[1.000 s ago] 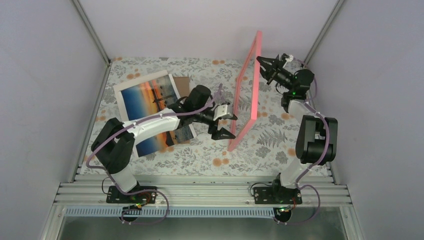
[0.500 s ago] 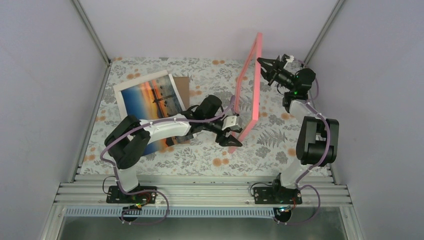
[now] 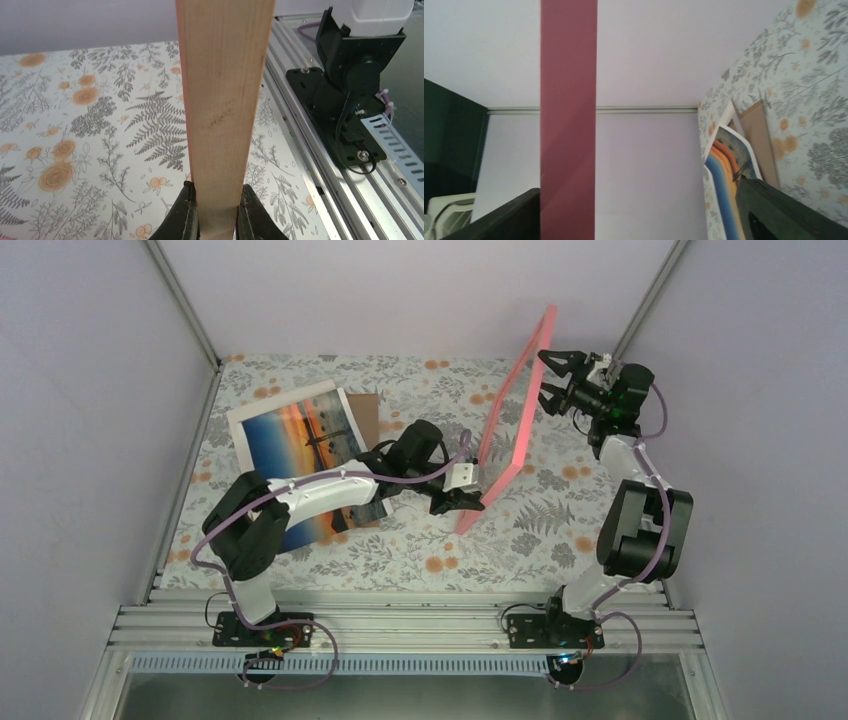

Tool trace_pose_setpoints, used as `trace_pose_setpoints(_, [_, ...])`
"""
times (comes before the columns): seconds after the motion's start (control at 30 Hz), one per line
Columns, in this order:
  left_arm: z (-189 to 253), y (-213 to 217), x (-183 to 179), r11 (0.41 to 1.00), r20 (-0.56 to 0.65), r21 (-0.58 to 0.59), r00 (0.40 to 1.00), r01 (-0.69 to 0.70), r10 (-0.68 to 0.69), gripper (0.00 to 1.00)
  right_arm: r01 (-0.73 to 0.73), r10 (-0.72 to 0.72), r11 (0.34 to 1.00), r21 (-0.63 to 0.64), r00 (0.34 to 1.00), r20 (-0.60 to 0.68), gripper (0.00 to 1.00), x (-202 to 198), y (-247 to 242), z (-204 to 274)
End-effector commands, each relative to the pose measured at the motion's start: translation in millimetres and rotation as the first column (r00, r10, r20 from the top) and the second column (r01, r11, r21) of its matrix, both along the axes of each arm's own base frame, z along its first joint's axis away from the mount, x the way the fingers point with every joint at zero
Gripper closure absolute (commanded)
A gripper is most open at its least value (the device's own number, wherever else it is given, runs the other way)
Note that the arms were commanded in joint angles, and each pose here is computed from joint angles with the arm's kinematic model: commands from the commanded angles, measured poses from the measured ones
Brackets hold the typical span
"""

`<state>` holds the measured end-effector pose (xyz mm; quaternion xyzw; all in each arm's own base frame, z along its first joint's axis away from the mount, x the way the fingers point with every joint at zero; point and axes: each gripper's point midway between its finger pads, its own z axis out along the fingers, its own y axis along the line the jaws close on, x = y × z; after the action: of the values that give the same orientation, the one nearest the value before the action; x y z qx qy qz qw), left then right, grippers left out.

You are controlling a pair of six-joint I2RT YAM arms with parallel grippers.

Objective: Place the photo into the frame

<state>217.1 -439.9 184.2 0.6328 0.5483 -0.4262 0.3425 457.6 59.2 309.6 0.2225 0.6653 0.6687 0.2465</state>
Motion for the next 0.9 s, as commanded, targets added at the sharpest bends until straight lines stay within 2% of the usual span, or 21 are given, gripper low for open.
trace_pose_setpoints(0.0, [11,4,-8,0.999,-0.007,0.043,1.0,0.016,-0.016,0.98,-0.018,0.005,0.991,-0.134,0.995,-0.096,0.04,-11,-8,-37])
trace_pose_setpoints(0.07, [13,5,-4,0.998,0.016,0.06,1.0,-0.005,0.004,0.98,0.015,-0.034,0.987,-0.161,0.993,-0.113,0.0,-12,-22,-44])
trace_pose_setpoints(0.27, [6,7,17,0.983,0.067,0.145,0.992,-0.113,0.104,0.98,0.075,-0.114,0.953,-0.293,0.986,-0.12,0.0,-16,-55,-59])
trace_pose_setpoints(0.37, [2,11,29,0.966,0.102,0.191,0.982,-0.174,0.157,0.98,0.128,-0.179,0.909,-0.396,0.979,-0.094,0.0,-17,-78,-58])
trace_pose_setpoints(0.5, [-5,18,42,0.938,0.152,0.234,0.962,-0.257,0.226,0.98,0.162,-0.197,0.86,-0.485,0.98,-0.023,0.0,-18,-93,-44])
trace_pose_setpoints(0.67, [-33,18,43,0.891,0.213,0.348,0.95,-0.291,0.228,0.98,0.17,-0.144,0.802,-0.572,0.985,0.09,0.0,-18,-95,-22])
trace_pose_setpoints(0.87, [-73,7,31,0.805,0.293,0.5,0.937,-0.319,0.19,0.98,0.176,-0.028,0.75,-0.638,0.972,0.235,0.0,-23,-87,8])
